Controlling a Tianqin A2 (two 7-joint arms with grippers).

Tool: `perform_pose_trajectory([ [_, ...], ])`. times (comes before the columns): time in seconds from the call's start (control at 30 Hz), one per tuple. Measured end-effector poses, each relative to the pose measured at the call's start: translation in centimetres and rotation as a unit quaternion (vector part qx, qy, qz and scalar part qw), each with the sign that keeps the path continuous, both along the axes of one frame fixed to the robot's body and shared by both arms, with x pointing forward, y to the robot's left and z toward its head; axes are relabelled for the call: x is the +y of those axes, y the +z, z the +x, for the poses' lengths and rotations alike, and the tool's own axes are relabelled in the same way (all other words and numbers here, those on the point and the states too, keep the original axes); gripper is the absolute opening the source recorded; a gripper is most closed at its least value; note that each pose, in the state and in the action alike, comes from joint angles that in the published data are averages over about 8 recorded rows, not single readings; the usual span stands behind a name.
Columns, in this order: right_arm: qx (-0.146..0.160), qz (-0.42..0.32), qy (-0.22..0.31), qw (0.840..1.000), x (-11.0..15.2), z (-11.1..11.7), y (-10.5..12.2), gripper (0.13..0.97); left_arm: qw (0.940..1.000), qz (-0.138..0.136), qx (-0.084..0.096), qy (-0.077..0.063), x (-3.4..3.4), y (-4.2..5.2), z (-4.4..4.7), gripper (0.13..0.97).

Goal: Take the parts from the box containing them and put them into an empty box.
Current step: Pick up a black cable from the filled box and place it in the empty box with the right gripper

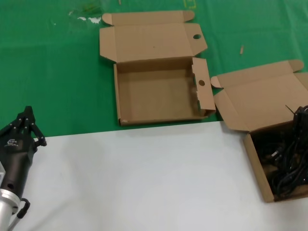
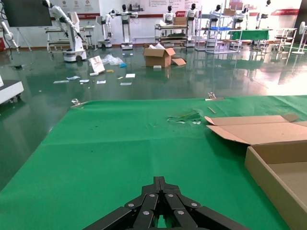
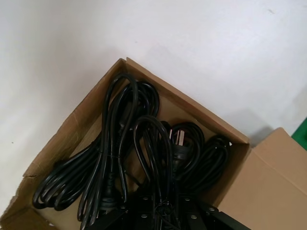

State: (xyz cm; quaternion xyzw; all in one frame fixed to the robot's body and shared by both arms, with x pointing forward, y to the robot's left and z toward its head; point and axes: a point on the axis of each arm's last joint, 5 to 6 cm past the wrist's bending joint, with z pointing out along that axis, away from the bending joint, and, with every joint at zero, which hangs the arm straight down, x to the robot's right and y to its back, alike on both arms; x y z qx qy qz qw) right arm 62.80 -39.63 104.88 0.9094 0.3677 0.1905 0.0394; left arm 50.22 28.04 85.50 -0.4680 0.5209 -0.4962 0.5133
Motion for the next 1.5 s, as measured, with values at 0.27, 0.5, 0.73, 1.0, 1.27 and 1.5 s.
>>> perform_pose_trajectory([
  [0.27, -0.001, 0.030, -0.033, 0.999, 1.4, -0.5, 2.7, 0.197, 1.0000, 0.000, 0.000, 0.000, 0.00, 0.00, 0.00, 0.140],
  [0.5, -0.008, 0.094, -0.061, 0.994, 4.6, 0.1, 6.1, 0.197, 1.0000, 0.000, 0.000, 0.000, 0.00, 0.00, 0.00, 0.140],
  [0.73, -0.033, 0.153, -0.058, 0.986, 9.7, 2.4, 8.7, 0.197, 1.0000, 0.000, 0.000, 0.000, 0.00, 0.00, 0.00, 0.140],
  [1.0, -0.050, 0.212, -0.058, 0.974, 16.8, 6.0, 9.3, 0.197, 1.0000, 0.000, 0.000, 0.000, 0.00, 0.00, 0.00, 0.140],
  [1.27, -0.040, 0.249, -0.098, 0.963, 21.7, 9.4, 7.9, 0.197, 1.0000, 0.000, 0.000, 0.000, 0.00, 0.00, 0.00, 0.140],
  [1.5, -0.024, 0.269, -0.144, 0.952, 24.8, 11.8, 5.7, 0.197, 1.0000, 0.000, 0.000, 0.000, 0.00, 0.00, 0.00, 0.140],
])
